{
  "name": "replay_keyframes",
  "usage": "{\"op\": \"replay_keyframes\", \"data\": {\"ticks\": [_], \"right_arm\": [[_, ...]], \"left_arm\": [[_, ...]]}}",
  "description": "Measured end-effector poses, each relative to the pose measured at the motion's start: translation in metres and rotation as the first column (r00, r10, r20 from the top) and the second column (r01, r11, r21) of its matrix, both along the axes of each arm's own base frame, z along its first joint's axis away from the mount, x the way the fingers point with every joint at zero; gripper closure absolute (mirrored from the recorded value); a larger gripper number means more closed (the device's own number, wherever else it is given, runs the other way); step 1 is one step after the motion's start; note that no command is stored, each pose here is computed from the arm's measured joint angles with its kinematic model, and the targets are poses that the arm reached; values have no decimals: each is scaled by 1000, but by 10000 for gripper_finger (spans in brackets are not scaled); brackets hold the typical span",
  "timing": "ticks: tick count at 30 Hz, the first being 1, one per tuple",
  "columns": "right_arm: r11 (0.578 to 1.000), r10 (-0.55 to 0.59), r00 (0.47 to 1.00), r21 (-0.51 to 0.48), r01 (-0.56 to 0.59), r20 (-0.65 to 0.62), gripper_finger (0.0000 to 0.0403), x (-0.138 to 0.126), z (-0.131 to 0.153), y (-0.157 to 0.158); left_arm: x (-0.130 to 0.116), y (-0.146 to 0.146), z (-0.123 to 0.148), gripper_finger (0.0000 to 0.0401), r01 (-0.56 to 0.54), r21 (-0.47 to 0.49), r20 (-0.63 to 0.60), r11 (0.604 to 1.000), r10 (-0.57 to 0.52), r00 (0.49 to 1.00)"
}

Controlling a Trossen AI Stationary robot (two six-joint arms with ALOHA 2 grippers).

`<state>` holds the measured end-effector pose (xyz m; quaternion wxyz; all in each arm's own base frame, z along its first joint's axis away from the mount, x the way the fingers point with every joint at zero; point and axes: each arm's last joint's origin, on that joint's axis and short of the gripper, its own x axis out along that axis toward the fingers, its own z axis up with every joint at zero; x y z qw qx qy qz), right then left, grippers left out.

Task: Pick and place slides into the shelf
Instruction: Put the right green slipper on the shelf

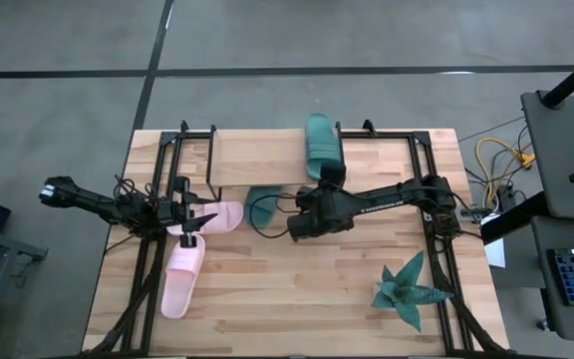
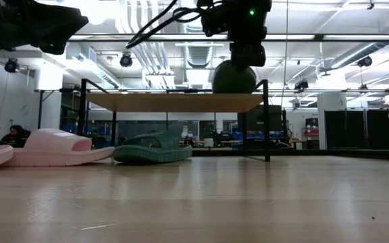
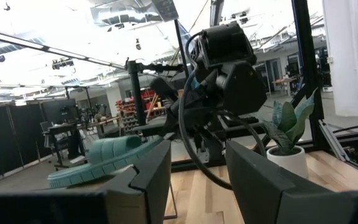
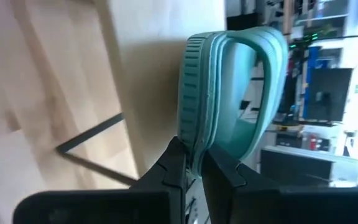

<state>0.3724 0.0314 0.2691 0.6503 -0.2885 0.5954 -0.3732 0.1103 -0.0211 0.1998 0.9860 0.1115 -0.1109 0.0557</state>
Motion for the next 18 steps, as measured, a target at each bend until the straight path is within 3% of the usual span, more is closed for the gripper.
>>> {"op": "replay_keyframes", "data": {"ticks": [5,9,18], "right_arm": [[997,-25,999,76,27,-22,362,-1,-5,-2],[996,-28,999,88,30,-28,324,-1,-6,-3],[972,-53,997,225,63,-48,241,-2,-7,0]], "left_arm": [[0,0,0,261,1,1,-1,1000,-1,1000],[0,0,0,261,0,1,-1,1000,0,1000],[0,0,0,261,0,1,-2,1000,0,1000]]}}
